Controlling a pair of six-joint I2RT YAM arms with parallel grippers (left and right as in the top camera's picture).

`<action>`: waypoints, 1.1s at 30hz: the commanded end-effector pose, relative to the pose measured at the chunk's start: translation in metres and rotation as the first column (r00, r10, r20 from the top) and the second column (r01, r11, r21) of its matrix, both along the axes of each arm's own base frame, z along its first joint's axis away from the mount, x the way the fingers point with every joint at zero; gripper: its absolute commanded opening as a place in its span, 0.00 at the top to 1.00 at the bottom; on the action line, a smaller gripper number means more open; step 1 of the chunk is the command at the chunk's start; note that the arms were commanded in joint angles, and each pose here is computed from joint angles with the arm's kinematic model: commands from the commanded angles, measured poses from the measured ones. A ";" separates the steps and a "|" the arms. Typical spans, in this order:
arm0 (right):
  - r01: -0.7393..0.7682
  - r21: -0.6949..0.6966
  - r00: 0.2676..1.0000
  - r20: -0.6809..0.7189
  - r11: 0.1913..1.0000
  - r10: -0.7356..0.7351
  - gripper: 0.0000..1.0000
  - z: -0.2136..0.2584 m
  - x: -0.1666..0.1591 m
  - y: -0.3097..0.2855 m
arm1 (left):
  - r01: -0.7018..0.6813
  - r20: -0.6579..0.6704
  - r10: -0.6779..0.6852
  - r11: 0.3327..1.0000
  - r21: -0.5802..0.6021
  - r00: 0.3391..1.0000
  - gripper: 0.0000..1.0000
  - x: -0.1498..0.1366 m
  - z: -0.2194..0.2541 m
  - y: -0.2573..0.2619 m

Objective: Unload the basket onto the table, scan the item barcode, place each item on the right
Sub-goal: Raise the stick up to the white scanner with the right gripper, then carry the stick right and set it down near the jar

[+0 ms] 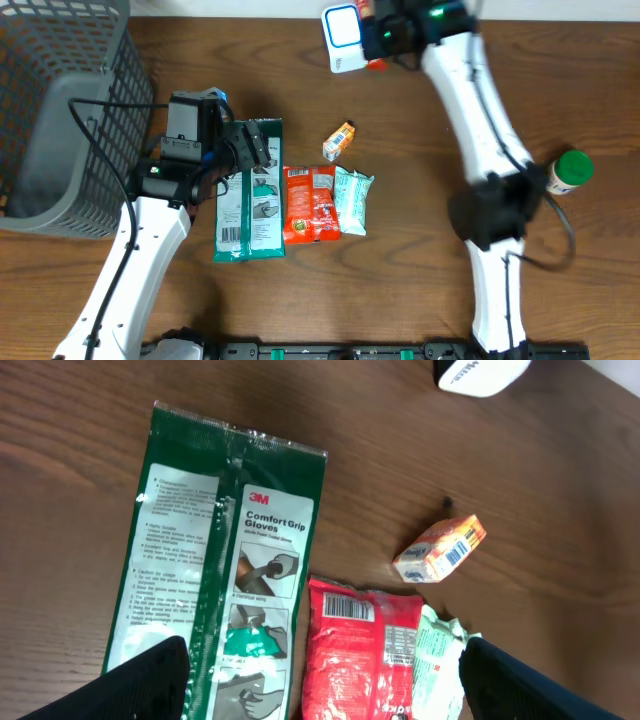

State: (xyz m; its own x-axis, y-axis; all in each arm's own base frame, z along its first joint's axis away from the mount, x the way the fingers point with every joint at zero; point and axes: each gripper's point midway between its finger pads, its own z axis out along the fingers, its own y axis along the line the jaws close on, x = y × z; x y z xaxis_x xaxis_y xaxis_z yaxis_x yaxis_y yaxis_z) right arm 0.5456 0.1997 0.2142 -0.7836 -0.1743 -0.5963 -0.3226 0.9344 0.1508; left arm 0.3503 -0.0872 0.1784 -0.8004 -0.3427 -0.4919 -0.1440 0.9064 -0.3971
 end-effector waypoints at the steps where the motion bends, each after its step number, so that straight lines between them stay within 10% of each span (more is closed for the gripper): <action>1: -0.009 0.010 1.000 0.018 1.000 0.009 0.99 0.063 -0.043 -0.017 | 0.008 0.012 -0.008 1.000 0.011 1.000 0.14 0.002 0.003 0.001; 10: 0.086 -0.185 0.979 -0.169 0.979 -0.117 0.99 0.092 -0.147 -0.097 | 0.008 0.012 -0.008 1.000 0.011 1.000 0.14 0.002 0.003 0.001; 19: 0.260 -0.389 0.895 -0.247 0.884 -0.372 0.99 0.050 -0.150 -0.167 | 0.008 0.012 -0.008 1.000 0.011 1.000 0.14 0.002 0.003 0.001; 33: 0.386 -0.833 0.714 -0.002 0.397 -0.700 0.99 -0.063 -0.162 -0.286 | 0.008 0.012 -0.008 1.000 0.011 1.000 0.14 0.002 0.003 0.001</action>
State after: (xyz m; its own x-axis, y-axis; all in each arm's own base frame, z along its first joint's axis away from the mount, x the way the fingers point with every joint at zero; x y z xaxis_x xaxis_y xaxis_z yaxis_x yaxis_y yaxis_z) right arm 0.3858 -0.0519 0.1431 -0.9874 0.1117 -0.1125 0.1545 0.8367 -0.5253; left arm 0.3505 -0.0872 0.1785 -0.8000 -0.3427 -0.4924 -0.1437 0.9064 -0.3973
